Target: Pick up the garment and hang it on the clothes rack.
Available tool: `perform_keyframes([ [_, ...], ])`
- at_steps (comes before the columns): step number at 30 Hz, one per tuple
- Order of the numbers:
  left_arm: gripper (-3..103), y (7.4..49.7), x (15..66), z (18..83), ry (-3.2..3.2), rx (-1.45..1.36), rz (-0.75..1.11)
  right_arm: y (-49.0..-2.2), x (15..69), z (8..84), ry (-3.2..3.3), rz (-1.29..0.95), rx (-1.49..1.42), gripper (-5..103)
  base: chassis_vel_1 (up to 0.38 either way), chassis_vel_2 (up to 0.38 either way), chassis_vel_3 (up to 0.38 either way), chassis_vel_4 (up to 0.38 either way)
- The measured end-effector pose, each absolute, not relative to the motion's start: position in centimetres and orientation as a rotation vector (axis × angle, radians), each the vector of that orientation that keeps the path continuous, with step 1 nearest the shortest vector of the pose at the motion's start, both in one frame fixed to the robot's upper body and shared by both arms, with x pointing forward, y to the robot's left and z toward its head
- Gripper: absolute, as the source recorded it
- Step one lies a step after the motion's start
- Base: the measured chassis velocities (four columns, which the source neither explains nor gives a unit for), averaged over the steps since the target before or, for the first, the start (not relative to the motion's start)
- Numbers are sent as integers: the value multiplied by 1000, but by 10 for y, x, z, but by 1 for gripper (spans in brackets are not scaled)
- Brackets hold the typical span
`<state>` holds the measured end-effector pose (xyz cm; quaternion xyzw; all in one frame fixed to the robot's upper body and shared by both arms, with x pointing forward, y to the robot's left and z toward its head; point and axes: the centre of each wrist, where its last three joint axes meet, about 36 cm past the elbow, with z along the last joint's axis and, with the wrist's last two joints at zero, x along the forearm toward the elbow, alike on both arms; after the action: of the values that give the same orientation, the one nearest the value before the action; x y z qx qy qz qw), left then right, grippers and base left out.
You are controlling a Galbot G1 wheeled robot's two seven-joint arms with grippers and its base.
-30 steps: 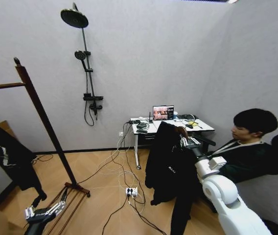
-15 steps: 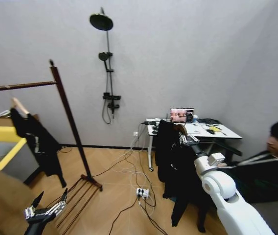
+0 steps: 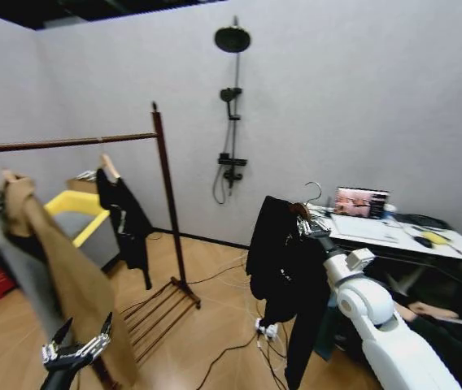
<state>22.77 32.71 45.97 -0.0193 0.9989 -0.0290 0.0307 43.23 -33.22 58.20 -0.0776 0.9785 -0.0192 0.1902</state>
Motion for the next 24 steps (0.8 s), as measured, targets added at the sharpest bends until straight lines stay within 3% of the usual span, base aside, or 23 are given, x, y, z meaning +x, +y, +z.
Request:
perform_keyframes([
  [24, 100, 327, 228, 460, 3078, -60, -89, -340, 432, 609, 2715, -107, -209, 10, 127, 121, 126, 122],
])
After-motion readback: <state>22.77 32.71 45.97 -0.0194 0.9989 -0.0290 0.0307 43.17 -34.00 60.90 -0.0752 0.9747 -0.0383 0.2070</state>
